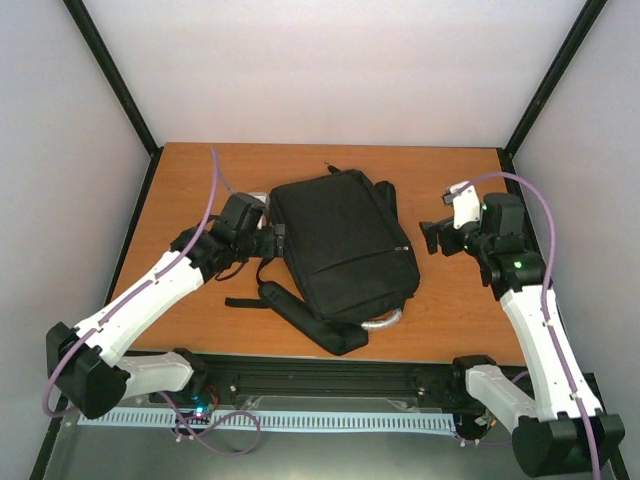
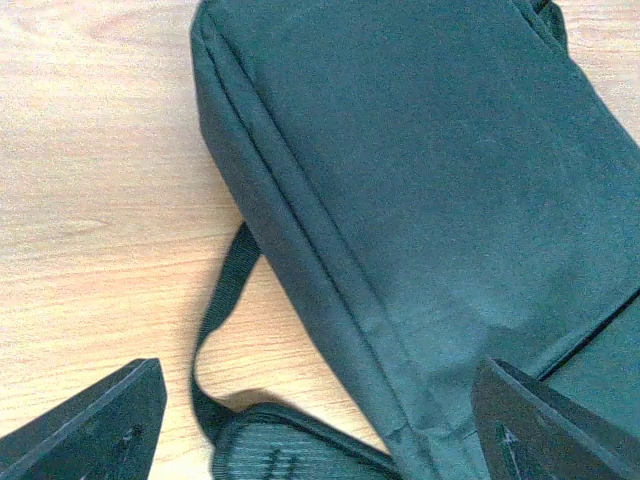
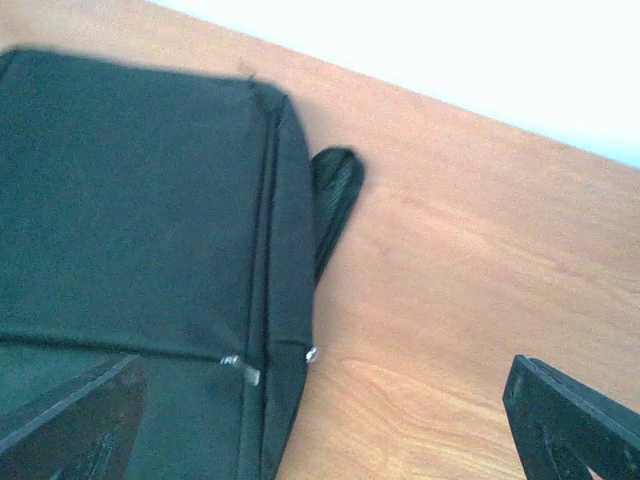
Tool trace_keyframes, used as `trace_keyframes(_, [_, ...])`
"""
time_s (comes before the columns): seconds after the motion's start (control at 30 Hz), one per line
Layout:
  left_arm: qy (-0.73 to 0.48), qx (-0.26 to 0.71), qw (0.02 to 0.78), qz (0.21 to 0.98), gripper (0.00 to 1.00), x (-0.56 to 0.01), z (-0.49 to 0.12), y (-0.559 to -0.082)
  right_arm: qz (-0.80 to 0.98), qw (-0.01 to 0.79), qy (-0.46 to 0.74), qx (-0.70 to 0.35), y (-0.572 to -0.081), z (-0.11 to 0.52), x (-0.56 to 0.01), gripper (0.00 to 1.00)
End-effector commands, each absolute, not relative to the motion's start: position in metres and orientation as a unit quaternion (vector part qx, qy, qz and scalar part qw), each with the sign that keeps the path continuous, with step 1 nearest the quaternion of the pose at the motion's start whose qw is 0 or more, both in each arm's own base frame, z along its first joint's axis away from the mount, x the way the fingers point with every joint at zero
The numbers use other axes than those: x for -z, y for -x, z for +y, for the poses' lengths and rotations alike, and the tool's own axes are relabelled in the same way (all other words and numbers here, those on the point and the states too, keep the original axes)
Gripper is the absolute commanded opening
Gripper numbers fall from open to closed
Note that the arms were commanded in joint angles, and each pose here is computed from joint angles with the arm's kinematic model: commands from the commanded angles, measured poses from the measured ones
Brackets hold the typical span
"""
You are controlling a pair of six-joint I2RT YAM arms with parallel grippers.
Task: Pack the student bag
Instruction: Reset both arms
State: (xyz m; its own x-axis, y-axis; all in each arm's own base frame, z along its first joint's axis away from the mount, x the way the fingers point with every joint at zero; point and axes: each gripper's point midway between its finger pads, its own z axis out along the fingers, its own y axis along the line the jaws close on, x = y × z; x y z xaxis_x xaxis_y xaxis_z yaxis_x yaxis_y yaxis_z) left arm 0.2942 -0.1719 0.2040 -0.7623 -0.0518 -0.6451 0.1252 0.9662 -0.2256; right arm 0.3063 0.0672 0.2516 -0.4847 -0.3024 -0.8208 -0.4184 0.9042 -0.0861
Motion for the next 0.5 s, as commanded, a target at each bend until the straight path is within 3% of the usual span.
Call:
trace_keyframes(0.0, [-0.064, 0.048, 0.353, 0.932, 0.88, -0.220, -0.143, -0.287, 0.834, 0.538, 0.117, -0.036, -0.308, 0.045, -0.298, 1.00])
trace_keyframes(0.13, [-0.046, 0.018, 0.386, 0.921, 1.00, -0.215, -0.123, -0.284, 0.832, 0.546, 0.089, -0.037, -0.305, 0.040, -0.274, 1.00])
trace_keyframes(0.27, [-0.031, -0.004, 0.411, 0.911, 1.00, -0.203, -0.106, -0.279, 0.826, 0.561, 0.054, -0.024, -0.305, 0.029, -0.241, 1.00])
trace_keyframes(0.47, [-0.001, -0.025, 0.432, 0.901, 1.00, -0.214, -0.090, -0.278, 0.810, 0.578, 0.065, -0.077, -0.295, 0.045, -0.251, 1.00])
